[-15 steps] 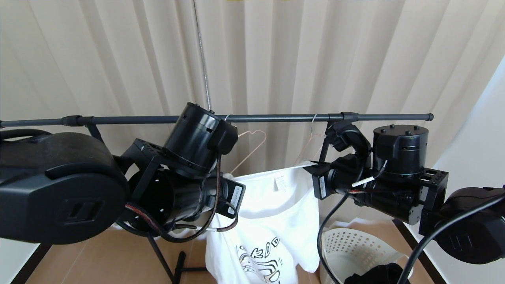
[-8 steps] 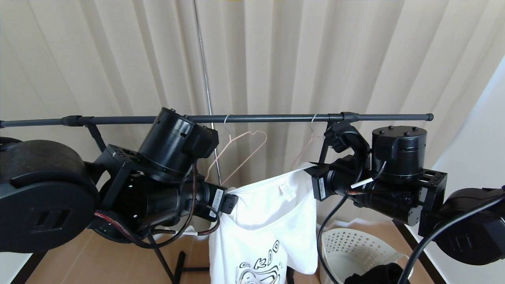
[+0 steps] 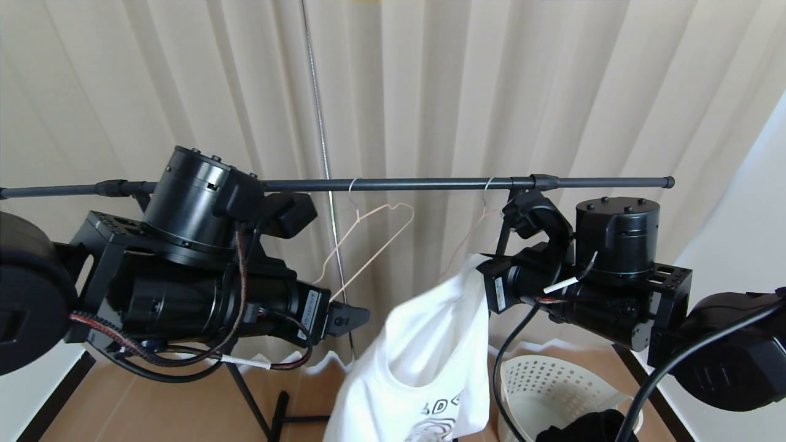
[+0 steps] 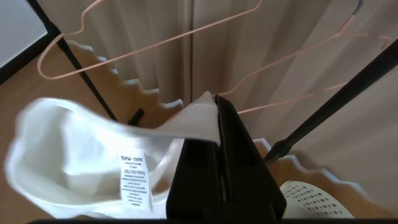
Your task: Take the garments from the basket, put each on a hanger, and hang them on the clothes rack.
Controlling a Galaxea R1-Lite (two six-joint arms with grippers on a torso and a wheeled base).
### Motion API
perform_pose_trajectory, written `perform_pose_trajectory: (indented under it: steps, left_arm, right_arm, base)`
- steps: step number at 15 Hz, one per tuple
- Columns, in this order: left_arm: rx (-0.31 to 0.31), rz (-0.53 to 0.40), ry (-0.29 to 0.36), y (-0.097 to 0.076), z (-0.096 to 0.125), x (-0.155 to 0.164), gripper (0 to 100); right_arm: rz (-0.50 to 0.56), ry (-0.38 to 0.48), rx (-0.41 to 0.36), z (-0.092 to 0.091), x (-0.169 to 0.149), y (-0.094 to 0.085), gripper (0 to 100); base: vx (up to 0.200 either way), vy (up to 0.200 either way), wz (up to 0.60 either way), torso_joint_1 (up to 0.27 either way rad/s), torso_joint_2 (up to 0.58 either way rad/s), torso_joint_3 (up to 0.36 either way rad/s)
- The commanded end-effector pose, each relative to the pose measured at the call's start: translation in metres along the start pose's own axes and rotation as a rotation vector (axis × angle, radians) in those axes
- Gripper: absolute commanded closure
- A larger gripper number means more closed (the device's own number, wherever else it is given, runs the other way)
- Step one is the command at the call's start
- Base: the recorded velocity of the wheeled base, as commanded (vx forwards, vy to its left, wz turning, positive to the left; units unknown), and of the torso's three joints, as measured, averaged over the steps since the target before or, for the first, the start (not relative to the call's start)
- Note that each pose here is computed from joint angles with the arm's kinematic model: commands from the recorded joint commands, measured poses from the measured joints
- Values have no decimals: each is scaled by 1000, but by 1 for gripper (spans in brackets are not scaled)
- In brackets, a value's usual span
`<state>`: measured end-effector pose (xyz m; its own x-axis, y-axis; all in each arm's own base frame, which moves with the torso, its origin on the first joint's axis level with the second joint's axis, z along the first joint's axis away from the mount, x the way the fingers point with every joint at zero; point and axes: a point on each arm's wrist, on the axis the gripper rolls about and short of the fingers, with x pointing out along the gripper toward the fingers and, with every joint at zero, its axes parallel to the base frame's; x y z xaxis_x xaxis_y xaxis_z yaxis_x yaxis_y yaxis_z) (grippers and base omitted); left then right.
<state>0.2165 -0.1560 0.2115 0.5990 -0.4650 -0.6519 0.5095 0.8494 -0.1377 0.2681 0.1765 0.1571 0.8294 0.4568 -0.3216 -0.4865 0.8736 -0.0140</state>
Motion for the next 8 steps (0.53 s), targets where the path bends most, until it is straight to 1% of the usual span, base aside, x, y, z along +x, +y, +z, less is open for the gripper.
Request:
perform_pose_trajectory:
  steps: [1,2,3,4,6,7,8]
  left_arm:
    - [-30,-12,-31,12,4,-11,0]
    - [-20,20,-27,24,5,-7,0]
    - [1,47,-19,33,6,1,0]
    - [13,81,-30,41,9,11,0]
    - [46,188,-51,51,12,42,0]
    - [69,223,-55,54,13,57,0]
    - [93,235,-62,57,13,70,0]
  right_arm:
    - [0,-2,0,0,0,0,100]
    - [1,0,0,0,0,0,100]
    - [1,3,-2,-1,0,0,100]
    - [3,1,-3,-1,0,1,100]
    - [-5,0,-12,-1,-1,2,100]
    - [-14,-1,-18,-1,-1,2,100]
    - [-21,1,-22,-1,-1,2,100]
  base:
    - [0,0,0,0,0,0]
    - [0,0,0,0,0,0]
    - [0,0,0,0,0,0]
    - [0,0,0,0,0,0]
    - [0,0,0,0,0,0]
    - [0,0,0,0,0,0]
    - [0,0,0,0,0,0]
